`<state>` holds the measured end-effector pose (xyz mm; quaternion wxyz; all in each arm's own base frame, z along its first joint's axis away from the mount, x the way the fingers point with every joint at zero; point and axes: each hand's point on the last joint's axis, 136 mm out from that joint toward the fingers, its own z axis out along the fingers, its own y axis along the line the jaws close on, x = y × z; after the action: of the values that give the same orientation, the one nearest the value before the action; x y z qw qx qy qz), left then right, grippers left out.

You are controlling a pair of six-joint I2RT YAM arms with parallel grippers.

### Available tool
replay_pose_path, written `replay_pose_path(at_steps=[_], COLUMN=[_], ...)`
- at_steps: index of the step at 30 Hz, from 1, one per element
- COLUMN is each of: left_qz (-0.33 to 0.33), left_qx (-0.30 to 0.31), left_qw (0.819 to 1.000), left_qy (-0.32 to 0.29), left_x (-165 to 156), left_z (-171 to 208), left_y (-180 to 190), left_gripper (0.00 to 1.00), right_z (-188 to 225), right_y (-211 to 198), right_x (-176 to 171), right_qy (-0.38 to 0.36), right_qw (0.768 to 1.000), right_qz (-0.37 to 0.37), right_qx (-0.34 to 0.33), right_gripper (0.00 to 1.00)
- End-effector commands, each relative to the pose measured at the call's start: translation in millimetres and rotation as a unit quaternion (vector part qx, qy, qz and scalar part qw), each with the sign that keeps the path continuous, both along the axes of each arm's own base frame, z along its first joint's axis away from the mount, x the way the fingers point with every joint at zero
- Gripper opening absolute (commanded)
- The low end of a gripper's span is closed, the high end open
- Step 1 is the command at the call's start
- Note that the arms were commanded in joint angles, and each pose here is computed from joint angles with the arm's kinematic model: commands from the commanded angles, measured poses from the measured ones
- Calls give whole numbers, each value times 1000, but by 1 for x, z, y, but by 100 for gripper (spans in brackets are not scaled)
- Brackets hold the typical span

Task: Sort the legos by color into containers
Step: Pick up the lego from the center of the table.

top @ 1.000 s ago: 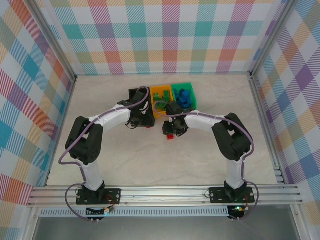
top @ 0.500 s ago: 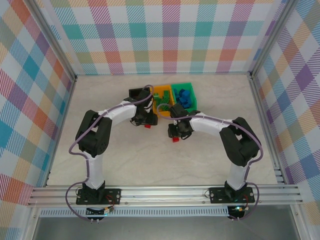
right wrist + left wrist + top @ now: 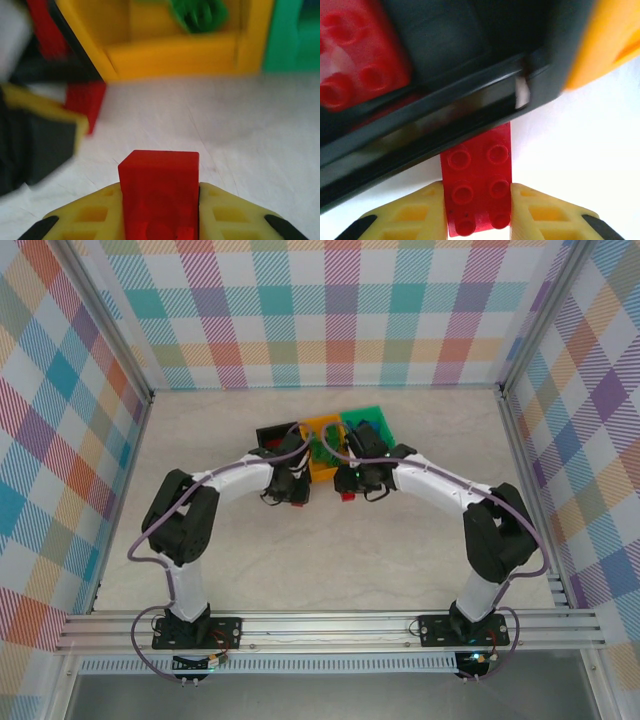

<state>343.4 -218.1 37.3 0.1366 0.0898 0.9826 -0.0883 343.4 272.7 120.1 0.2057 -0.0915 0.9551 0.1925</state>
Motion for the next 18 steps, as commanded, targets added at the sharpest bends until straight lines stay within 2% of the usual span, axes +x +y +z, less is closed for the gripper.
replay_pose_path(at_steps=[1,6,10,18], left_qz=[25,52,58,70], left_qx=[-18,-34,-38,-66], left_qw=[1000,998,997,995], left_qy=[7,5,-18,-24], left_x=[-29,-65,-78,-90], left_z=[6,6,18,29], left_y=[10,24,30,31], left_gripper=[30,30,31,32], right_z=[22,39,42,19], right_y=[20,56,83,123], right_x=[21,52,66,52], right_qy=[-15,-23,-14,3], right_qw=[999,996,993,991], right_qz=[22,45,59,103], right_qx=[32,72,102,81], right_gripper=[30,31,32,34])
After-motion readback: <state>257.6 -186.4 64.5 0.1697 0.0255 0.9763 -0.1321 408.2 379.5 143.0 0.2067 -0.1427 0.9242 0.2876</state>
